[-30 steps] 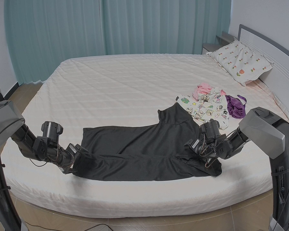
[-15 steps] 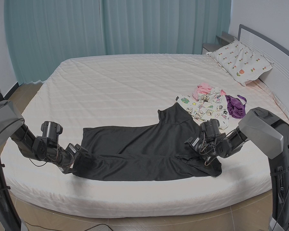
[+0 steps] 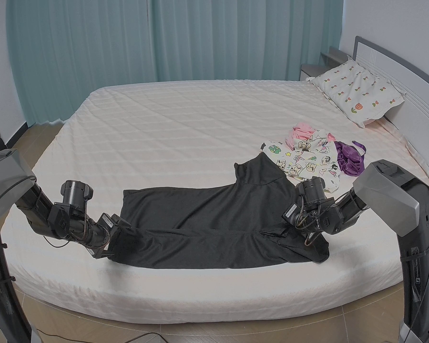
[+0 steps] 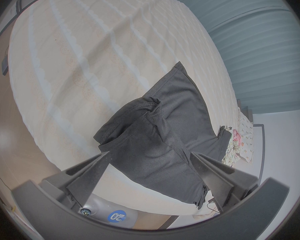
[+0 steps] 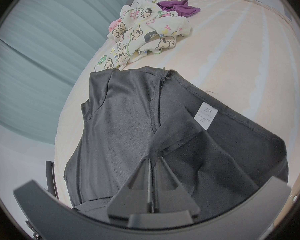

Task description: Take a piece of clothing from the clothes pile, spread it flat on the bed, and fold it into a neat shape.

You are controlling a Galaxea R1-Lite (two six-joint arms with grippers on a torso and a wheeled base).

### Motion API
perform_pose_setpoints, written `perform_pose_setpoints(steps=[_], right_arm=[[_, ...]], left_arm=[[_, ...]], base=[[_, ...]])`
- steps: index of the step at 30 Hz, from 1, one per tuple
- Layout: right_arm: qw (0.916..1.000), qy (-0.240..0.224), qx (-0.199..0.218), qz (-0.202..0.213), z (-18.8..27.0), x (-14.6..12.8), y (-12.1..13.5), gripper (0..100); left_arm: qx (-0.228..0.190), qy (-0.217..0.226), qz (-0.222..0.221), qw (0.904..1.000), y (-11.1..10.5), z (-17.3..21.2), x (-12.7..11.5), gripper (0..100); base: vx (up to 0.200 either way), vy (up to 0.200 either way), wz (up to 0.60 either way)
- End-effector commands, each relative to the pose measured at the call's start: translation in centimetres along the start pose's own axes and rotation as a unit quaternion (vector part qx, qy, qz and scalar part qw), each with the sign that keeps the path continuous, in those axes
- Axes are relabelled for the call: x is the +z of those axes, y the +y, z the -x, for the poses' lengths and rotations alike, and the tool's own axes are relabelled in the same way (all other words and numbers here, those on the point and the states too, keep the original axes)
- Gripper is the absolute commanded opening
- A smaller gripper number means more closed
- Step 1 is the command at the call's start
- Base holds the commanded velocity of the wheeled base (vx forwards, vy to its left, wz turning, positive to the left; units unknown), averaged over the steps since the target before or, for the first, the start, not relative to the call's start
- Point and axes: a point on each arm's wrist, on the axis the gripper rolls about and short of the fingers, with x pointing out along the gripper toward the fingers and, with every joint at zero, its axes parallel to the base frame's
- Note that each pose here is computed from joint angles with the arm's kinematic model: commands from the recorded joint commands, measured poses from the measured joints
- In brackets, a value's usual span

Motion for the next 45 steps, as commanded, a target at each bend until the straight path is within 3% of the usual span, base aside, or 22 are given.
perform_pose_setpoints(steps=[1, 15, 20, 30, 31, 36, 45], right_arm=[[1.0000, -0.003, 0.005, -0.002, 0.8, 0.3, 0.4, 0], [0.9997, -0.002, 0.022, 0.006, 7.0, 0.2, 1.4, 0], [0.9993, 0.025, 0.003, 0.026, 8.6, -2.3, 0.4, 0], [0.9968, 0.034, -0.040, 0.060, 9.8, -5.3, -1.3, 0], [0.9965, 0.036, -0.041, 0.063, 10.0, -5.5, -1.3, 100], [0.9942, 0.055, -0.040, 0.084, 12.4, -6.6, -2.1, 100], [0.9957, 0.027, -0.052, 0.072, 12.0, -3.5, -3.2, 100]], left_arm=[[0.000, 0.000, 0.001, 1.0000, 0.0, 0.0, 0.0, 100], [-0.001, 0.000, 0.000, 1.0000, 0.0, 0.1, 0.0, 100], [0.001, 0.001, -0.001, 1.0000, 0.1, 0.0, 0.0, 100], [0.000, 0.000, -0.002, 1.0000, 0.0, 0.0, 0.0, 100], [0.000, 0.000, -0.002, 1.0000, 0.0, 0.0, 0.0, 100], [0.000, 0.000, -0.002, 1.0000, 0.0, 0.0, 0.0, 100], [0.000, 0.000, -0.002, 1.0000, 0.0, 0.0, 0.0, 100]], base=[[0.000, 0.000, 0.00], [0.000, 0.000, 0.00], [0.000, 0.000, 0.00], [0.000, 0.000, 0.00], [0.000, 0.000, 0.00], [0.000, 0.000, 0.00], [0.000, 0.000, 0.00]])
